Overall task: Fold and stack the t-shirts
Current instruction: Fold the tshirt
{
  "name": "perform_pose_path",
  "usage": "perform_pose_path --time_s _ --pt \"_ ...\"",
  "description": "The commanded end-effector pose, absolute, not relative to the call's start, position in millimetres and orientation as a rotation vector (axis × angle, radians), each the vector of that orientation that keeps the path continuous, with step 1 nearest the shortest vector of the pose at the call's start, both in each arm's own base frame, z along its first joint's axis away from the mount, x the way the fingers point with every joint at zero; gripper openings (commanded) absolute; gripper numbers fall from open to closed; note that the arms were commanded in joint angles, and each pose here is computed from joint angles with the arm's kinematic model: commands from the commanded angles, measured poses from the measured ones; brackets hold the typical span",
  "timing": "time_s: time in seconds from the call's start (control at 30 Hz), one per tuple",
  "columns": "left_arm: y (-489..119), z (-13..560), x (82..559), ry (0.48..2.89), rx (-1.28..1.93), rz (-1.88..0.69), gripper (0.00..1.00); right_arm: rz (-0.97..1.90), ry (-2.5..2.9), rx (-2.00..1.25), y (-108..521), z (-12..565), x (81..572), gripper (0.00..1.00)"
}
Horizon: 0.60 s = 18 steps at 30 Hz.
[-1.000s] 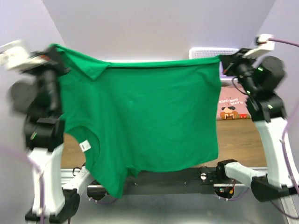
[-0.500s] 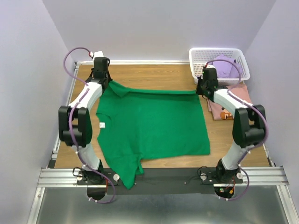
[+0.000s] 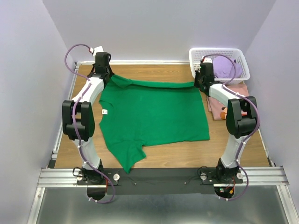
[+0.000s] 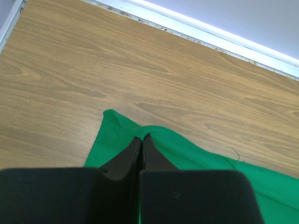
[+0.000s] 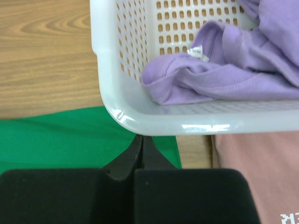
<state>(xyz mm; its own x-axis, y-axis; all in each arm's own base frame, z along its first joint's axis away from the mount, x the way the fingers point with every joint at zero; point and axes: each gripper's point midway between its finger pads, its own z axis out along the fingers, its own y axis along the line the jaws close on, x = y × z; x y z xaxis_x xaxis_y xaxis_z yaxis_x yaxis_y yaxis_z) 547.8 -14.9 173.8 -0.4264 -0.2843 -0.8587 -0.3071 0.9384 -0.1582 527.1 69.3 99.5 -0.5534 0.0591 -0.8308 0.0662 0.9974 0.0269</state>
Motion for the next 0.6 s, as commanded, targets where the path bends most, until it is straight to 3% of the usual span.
perform_pose_path --time_s 0.0,0.57 --pt "-9.5 206.3 526.2 1.985 -0.524 -0.030 0.06 -0.033 2.071 0.104 60.9 130.0 542.2 0.01" --pt "-21.2 186.6 449.9 2.071 -0.784 -0.238 0.06 -0.046 2.085 0.120 52.0 122.3 552.8 0.01"
